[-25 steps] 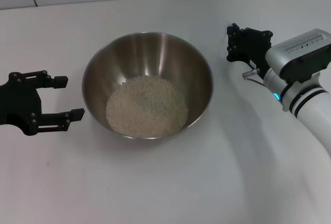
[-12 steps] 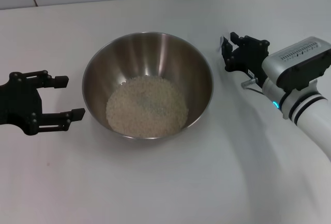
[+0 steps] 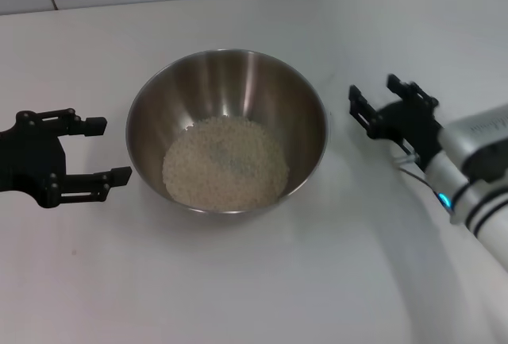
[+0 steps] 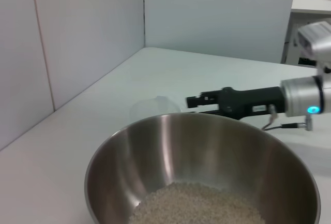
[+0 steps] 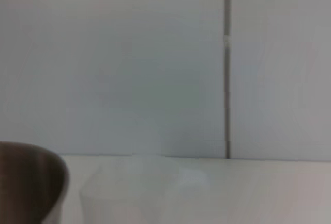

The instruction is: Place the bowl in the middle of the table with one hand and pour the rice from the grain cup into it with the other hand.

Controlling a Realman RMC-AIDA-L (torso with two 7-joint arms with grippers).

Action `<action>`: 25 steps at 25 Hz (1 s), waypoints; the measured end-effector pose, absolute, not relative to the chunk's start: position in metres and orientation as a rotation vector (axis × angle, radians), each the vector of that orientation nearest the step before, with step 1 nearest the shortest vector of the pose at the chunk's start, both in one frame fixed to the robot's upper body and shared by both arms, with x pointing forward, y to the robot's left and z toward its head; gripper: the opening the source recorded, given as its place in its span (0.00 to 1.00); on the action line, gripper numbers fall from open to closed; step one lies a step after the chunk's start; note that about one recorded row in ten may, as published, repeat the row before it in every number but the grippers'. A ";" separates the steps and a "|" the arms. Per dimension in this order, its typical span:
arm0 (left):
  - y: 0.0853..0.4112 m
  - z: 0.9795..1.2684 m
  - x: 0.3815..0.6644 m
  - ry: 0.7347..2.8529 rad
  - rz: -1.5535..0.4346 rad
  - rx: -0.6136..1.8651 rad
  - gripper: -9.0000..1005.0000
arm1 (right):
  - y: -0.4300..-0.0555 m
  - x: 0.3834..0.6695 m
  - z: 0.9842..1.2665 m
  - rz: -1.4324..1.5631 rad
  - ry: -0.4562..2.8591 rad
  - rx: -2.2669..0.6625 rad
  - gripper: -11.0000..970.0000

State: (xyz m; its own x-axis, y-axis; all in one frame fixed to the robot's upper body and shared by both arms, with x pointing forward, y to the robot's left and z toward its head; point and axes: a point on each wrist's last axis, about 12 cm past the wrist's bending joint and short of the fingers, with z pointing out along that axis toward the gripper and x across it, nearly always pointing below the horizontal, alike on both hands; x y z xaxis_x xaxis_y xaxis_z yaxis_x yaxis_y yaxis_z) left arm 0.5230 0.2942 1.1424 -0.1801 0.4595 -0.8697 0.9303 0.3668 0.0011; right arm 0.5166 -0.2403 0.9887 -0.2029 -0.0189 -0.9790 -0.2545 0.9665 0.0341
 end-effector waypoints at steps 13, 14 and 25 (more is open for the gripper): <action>0.294 1.142 0.523 1.794 -0.710 1.219 0.79 | -0.317 0.478 1.050 0.632 1.319 -0.262 0.86; 0.293 1.141 0.524 1.795 -0.713 1.217 0.79 | -0.318 0.483 1.060 0.701 1.320 -0.377 0.86; 0.283 1.135 0.533 1.804 -0.740 1.216 0.79 | -0.301 0.552 1.138 0.835 1.535 -1.007 0.86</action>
State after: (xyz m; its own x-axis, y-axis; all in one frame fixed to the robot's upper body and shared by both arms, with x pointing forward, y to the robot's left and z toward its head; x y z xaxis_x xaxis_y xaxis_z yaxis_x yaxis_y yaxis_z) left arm 0.5326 0.2832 1.1350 -0.1988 0.4514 -0.8699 0.9321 0.3613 -0.0256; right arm 0.5525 -0.3012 1.1383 -0.0746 -0.1703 -0.9826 -0.9174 0.3979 0.0007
